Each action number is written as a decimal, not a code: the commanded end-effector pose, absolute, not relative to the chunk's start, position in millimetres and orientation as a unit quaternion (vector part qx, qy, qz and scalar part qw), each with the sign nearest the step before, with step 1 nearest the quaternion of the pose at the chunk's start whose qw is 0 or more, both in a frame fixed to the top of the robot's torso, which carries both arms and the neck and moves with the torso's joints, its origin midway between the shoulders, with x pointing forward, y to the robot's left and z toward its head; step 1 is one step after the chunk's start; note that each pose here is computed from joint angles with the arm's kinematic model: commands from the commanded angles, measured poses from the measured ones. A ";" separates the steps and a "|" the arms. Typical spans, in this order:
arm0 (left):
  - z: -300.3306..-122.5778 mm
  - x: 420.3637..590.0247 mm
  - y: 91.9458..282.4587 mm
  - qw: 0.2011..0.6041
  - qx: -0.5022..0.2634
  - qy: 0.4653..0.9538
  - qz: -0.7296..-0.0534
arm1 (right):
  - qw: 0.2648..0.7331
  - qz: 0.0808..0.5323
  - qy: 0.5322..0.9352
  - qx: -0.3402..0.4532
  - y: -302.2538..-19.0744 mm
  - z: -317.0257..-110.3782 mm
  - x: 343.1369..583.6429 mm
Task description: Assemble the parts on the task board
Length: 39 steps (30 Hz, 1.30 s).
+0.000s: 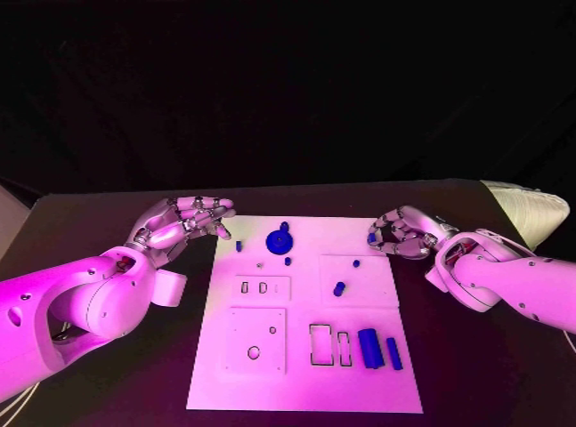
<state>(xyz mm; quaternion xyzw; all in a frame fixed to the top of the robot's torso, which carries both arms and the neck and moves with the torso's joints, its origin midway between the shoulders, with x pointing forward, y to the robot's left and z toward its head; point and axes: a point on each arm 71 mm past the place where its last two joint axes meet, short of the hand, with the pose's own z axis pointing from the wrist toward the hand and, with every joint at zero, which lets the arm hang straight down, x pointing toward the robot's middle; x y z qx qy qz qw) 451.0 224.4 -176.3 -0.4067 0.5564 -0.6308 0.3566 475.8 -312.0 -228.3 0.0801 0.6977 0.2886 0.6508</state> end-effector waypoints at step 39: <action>-177.1 452.4 223.3 0.353 -0.403 0.560 -0.632 | 0.673 0.321 0.658 0.108 -239.1 -174.0 458.6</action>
